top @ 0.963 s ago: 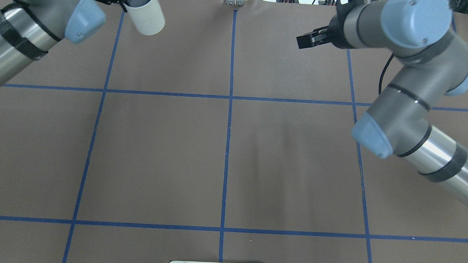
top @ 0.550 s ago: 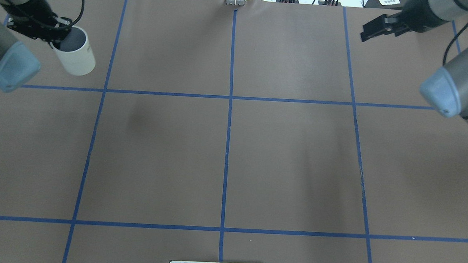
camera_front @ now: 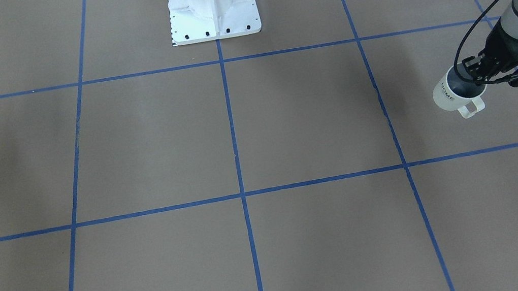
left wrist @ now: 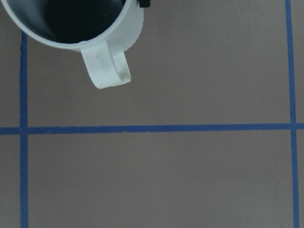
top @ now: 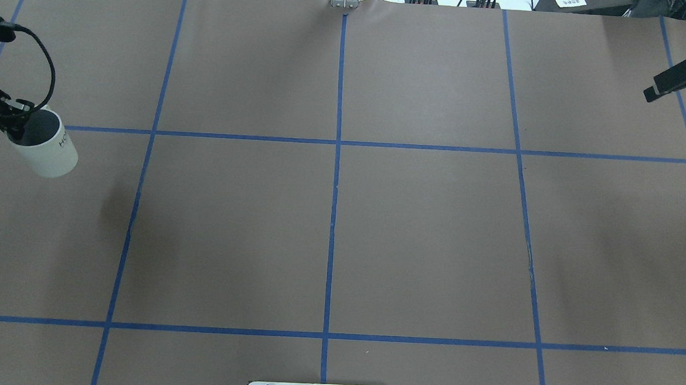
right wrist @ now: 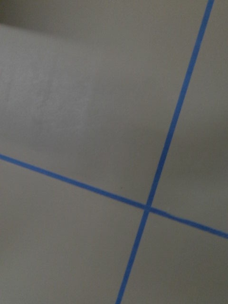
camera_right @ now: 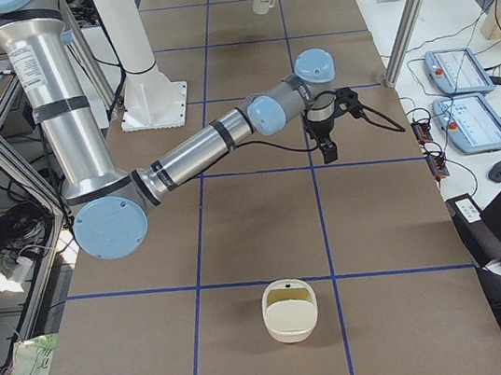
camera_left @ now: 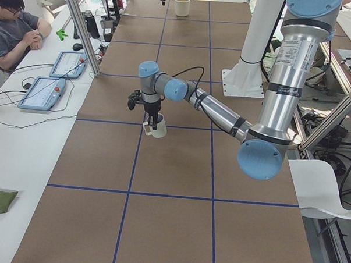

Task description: Left arm hands cup to right arm to dump lemon

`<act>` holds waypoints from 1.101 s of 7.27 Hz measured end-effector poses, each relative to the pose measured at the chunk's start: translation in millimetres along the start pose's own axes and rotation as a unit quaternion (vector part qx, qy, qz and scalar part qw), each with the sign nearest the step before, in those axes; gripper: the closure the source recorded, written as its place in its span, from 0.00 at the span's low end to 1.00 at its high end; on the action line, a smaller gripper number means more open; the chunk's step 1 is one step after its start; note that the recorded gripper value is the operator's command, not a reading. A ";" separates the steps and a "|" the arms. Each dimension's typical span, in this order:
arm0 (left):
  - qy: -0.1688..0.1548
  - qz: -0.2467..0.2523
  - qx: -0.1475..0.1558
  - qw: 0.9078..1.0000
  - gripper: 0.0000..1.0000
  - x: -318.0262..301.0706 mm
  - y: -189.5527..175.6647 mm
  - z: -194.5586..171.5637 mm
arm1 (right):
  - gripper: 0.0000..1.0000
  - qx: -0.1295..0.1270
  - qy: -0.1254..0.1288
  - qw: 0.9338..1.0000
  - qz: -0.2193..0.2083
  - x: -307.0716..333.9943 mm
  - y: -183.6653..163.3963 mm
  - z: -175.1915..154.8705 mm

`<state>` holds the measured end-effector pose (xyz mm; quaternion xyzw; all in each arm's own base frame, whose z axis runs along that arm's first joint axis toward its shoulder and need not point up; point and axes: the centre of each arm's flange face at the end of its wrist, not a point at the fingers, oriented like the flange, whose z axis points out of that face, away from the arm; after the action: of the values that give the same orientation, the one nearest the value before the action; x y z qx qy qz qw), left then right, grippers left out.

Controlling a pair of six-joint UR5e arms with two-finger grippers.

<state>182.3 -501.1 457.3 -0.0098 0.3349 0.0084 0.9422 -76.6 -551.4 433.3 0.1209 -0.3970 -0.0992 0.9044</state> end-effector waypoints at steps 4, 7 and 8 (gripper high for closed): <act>0.040 -0.041 0.026 0.998 1.00 -57.4 40.6 48.7 | 0.00 -0.032 -0.007 0.999 0.018 51.1 66.2 8.4; 0.039 -0.047 0.017 0.998 0.72 -62.6 43.8 67.8 | 0.00 -0.034 -0.007 0.999 0.024 59.3 74.8 9.8; 0.036 -0.046 0.011 0.998 0.01 -62.8 44.9 74.1 | 0.00 -0.032 -0.007 0.999 0.023 58.3 73.3 9.1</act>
<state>179.3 -455.0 553.8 -0.0147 0.3683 -0.0390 0.9288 -38.4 -499.0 501.5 0.0819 -0.4029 -0.0915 0.9070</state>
